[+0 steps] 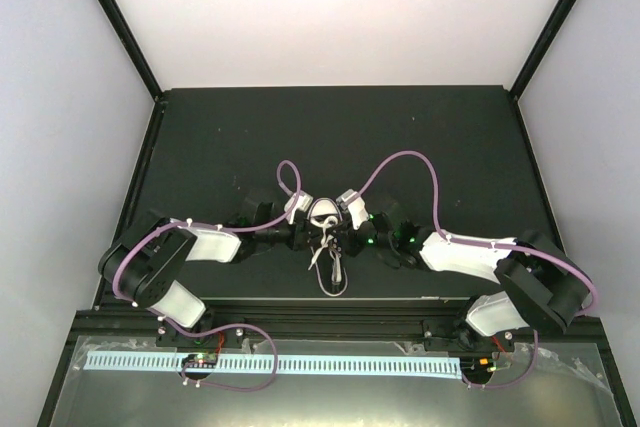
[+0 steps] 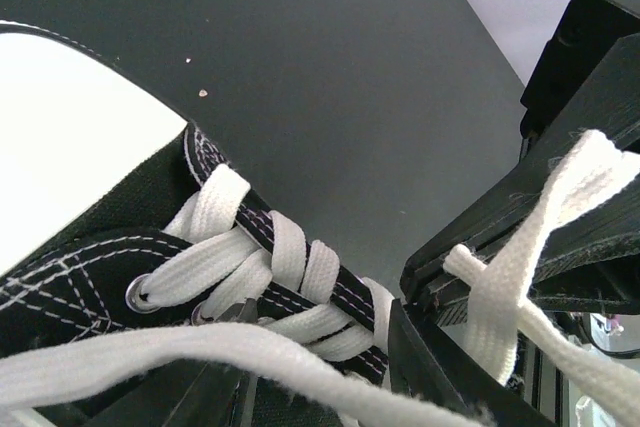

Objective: Tie the shoes

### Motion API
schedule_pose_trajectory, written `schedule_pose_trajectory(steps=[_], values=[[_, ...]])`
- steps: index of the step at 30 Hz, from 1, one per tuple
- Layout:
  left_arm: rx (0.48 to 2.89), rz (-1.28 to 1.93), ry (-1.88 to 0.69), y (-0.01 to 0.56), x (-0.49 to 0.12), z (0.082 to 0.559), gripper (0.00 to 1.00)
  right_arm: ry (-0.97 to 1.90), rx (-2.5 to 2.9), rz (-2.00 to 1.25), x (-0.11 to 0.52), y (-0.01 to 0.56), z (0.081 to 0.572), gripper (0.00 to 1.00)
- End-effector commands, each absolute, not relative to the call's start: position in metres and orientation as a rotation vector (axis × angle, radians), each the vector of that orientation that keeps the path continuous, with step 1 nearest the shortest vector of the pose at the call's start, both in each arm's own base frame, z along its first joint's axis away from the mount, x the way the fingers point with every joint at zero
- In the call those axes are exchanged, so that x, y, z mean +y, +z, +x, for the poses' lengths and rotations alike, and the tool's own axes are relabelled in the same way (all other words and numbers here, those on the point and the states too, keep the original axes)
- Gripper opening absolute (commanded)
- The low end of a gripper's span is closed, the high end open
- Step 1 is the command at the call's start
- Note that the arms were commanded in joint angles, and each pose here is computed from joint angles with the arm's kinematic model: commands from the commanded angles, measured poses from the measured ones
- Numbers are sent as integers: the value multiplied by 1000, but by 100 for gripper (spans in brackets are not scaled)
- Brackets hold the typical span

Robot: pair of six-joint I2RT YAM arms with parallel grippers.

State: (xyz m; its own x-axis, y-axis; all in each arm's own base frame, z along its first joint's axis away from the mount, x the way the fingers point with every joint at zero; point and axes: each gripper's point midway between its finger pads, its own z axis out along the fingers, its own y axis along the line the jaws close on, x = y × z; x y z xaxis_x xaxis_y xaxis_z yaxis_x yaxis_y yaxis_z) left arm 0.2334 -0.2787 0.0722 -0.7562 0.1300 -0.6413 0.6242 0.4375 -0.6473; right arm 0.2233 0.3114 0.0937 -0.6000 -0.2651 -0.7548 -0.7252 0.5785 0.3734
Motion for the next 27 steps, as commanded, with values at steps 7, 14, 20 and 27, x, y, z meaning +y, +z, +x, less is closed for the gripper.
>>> schedule_pose_trajectory(steps=[7,14,20,27], values=[[2062,747,-1399,94,-290,222,38,945,2080,-722,319,114,235,2],[2036,717,-1377,100,-285,222,35,937,2092,-711,319,111,237,2],[2023,721,-1394,103,-283,217,34,938,2093,-713,319,110,237,2],[2049,722,-1387,97,-286,219,35,955,2090,-724,322,111,236,2]])
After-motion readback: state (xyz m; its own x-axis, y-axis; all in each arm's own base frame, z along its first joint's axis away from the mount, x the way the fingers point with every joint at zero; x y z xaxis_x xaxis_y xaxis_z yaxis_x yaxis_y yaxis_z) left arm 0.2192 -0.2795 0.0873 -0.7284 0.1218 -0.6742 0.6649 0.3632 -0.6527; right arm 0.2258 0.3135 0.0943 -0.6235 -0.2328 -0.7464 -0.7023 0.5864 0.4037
